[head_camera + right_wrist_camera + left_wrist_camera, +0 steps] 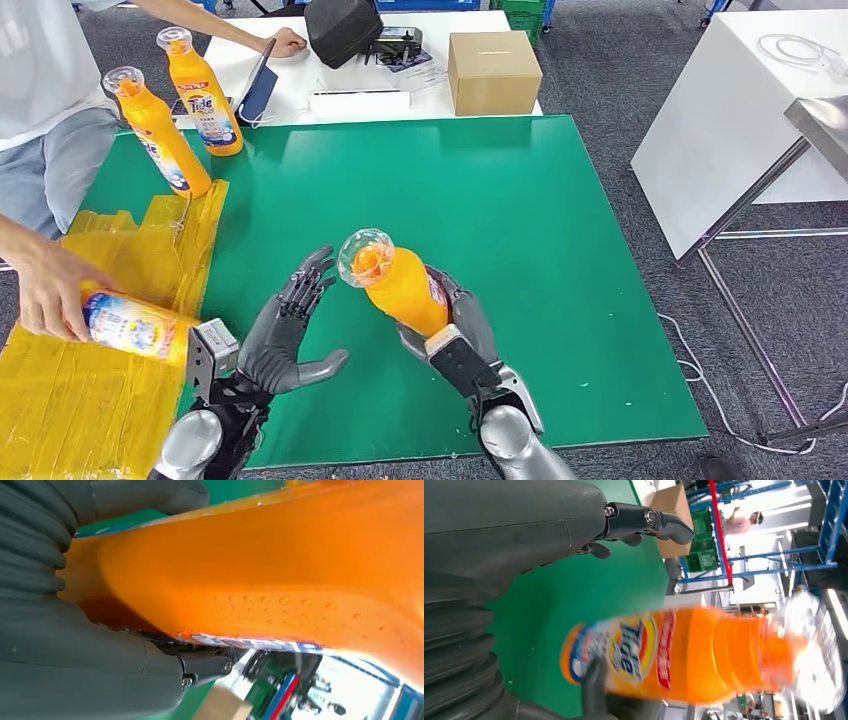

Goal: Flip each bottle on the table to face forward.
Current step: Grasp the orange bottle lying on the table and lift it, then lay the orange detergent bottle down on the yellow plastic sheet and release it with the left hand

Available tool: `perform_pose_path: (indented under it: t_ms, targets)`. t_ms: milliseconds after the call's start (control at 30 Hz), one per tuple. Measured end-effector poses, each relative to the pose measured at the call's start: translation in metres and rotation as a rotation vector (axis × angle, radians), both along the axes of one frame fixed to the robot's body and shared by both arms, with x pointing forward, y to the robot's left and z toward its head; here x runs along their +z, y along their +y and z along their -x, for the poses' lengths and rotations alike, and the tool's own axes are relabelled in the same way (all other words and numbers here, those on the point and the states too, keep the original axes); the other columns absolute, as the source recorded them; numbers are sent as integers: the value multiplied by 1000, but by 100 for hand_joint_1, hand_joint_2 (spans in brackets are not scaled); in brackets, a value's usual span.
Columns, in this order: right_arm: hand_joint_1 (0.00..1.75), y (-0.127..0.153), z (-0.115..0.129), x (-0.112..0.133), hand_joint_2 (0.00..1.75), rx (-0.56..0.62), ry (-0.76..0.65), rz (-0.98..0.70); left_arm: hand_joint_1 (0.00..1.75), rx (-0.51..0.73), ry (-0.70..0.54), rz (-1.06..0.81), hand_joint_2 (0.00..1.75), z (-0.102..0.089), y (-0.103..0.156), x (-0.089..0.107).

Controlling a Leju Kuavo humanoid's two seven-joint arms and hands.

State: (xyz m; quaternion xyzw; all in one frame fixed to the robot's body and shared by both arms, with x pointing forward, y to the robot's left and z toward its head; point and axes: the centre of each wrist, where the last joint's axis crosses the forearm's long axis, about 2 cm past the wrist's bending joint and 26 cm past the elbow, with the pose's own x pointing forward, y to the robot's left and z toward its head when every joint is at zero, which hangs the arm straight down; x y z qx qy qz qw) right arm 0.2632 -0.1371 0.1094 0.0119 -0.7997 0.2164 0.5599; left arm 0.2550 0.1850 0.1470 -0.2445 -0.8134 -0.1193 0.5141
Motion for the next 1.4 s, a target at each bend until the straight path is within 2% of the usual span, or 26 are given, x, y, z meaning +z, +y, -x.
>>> perform_pose_path:
  t_ms: [467,767,1100,1200,1267,1333,1400]
  targets:
    - [175,40,-26,5,175,115,67,-29,0,-40,-56,-9,175,-14,-16,10]
    - [175,63,-19,-5,175,195,106,32,0,-22,-53,-19,175,-21,-15,10]
    - [175,76,-21,-3,175,260,78,112,0,29,-27,-18,175,-23,-7,2]
    - [175,79,-21,-1,175,272,68,131,17,43,-21,-23,175,-23,-5,-1]
    - [175,84,-18,-1,175,290,57,149,63,53,-17,-27,175,-25,-6,-1]
    - [175,89,-12,-4,175,304,52,161,128,60,-15,-28,175,-27,-8,0]
    - [175,90,-10,-4,175,304,53,162,154,61,-13,-30,175,-28,-8,-1]
